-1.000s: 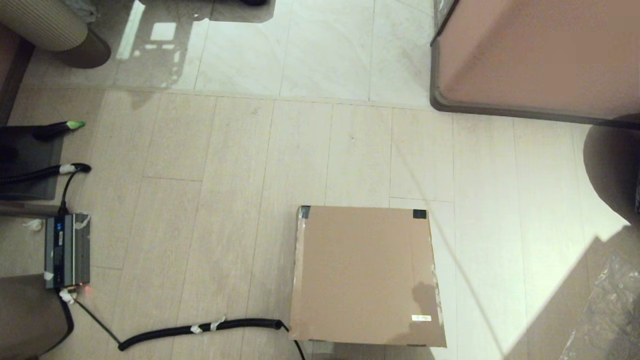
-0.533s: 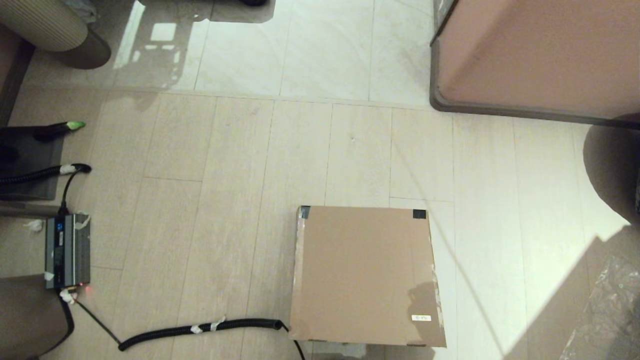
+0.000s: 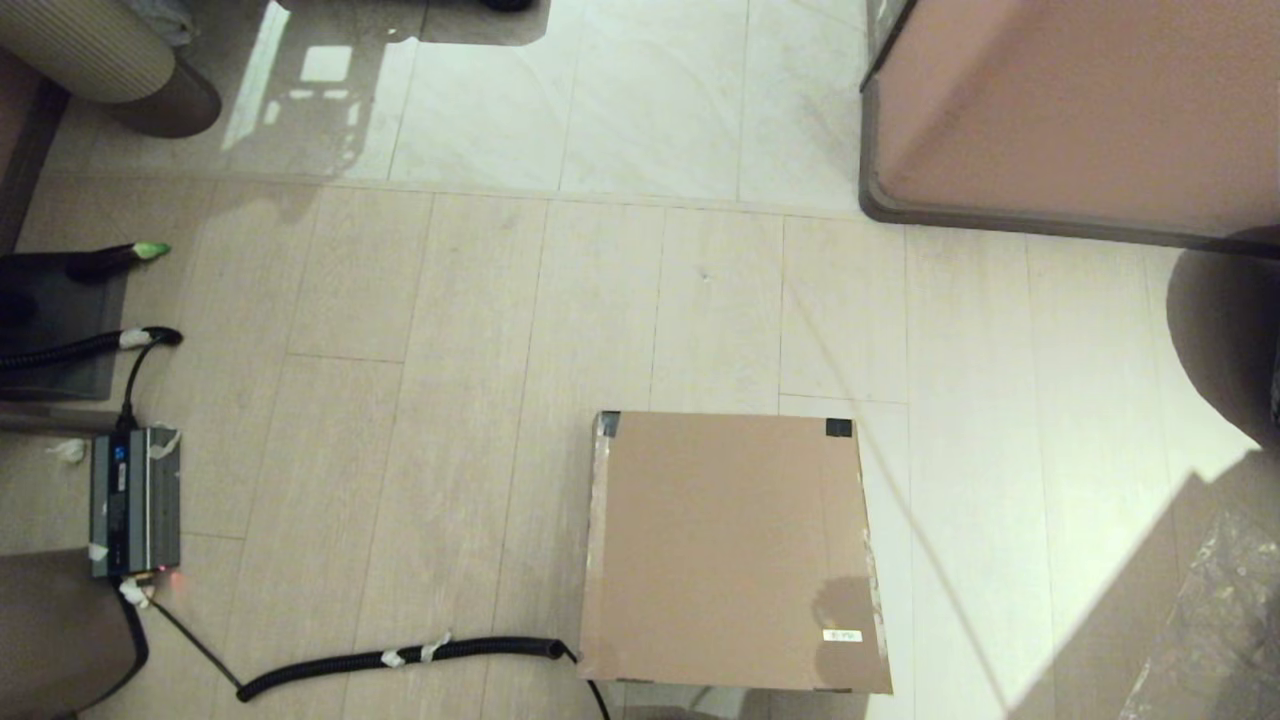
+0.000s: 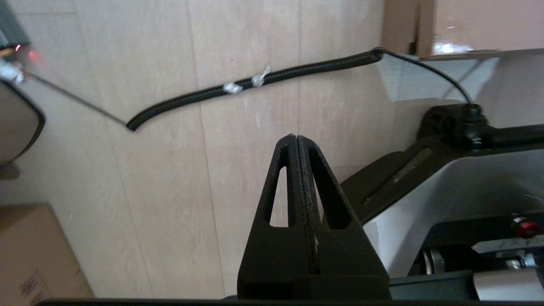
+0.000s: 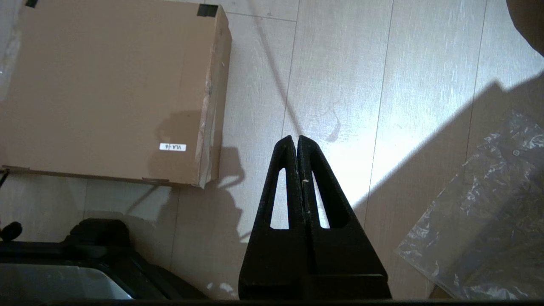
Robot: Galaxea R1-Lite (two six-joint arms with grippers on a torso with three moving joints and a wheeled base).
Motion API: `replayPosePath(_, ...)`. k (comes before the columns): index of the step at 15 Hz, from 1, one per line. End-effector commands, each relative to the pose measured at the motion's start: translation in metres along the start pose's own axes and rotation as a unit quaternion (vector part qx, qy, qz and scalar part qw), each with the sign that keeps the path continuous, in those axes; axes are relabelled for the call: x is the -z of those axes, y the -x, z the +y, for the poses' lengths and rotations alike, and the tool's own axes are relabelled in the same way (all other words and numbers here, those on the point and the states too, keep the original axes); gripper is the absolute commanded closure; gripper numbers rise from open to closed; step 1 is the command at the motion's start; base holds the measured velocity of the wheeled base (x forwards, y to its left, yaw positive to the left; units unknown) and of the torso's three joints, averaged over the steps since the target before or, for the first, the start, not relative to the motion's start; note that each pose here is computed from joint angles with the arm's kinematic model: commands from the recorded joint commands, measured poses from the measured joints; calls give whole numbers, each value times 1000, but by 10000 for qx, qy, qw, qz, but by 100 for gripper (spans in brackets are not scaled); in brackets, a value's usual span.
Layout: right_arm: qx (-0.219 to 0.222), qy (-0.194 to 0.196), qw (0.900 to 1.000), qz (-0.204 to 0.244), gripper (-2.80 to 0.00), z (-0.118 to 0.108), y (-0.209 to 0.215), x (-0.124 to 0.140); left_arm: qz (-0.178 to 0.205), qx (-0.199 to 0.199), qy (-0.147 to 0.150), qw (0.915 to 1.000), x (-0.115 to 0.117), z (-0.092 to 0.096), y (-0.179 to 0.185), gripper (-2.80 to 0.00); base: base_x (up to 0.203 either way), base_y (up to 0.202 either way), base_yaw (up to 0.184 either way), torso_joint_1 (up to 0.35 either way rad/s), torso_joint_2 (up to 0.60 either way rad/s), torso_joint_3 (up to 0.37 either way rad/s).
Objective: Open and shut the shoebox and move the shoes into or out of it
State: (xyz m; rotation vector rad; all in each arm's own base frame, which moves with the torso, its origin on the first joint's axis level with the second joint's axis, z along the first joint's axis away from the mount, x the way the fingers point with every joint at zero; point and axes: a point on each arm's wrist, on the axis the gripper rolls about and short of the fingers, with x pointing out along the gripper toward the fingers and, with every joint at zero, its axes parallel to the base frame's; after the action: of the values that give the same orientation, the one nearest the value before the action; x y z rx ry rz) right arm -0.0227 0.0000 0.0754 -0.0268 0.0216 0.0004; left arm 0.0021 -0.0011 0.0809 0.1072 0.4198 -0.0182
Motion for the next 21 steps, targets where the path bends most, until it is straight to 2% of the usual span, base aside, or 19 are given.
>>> replayPosePath(1, 3, -11, 10000, -78, 0, 0, 0, 0, -215, 117, -68, 9997, 2, 0, 3, 0, 0, 0, 0, 0, 0, 0)
replayPosePath(4, 3, -11, 9999, -100, 0, 0, 0, 0, -1430, 106, -151, 9896, 12, -1, 20, 0, 0, 0, 0, 0, 0, 0)
replayPosePath(6, -27, 35, 10000, -86, 0, 0, 0, 0, -1814, 55, -140, 9833, 16, -2, 24, 0, 0, 0, 0, 0, 0, 0)
replayPosePath(14, 9, 19, 9996, -282, 0, 0, 0, -4, -1785, 5, 20, 9839, 16, -1, 24, 0, 0, 0, 0, 0, 0, 0)
replayPosePath(18, 31, 14, 9968, -796, 0, 0, 1, -14, -1781, 5, 15, 9840, 16, -1, 24, 0, 0, 0, 0, 0, 0, 0)
replayPosePath(19, 30, 17, 9971, -756, 0, 0, 1, -13, -1783, -21, 40, 9840, 16, -1, 24, 0, 0, 0, 0, 0, 0, 0)
replayPosePath(21, 20, 15, 9993, -362, 0, 0, 0, -5, -1783, -16, 78, 9840, 16, -1, 24, 0, 0, 0, 0, 0, 0, 0)
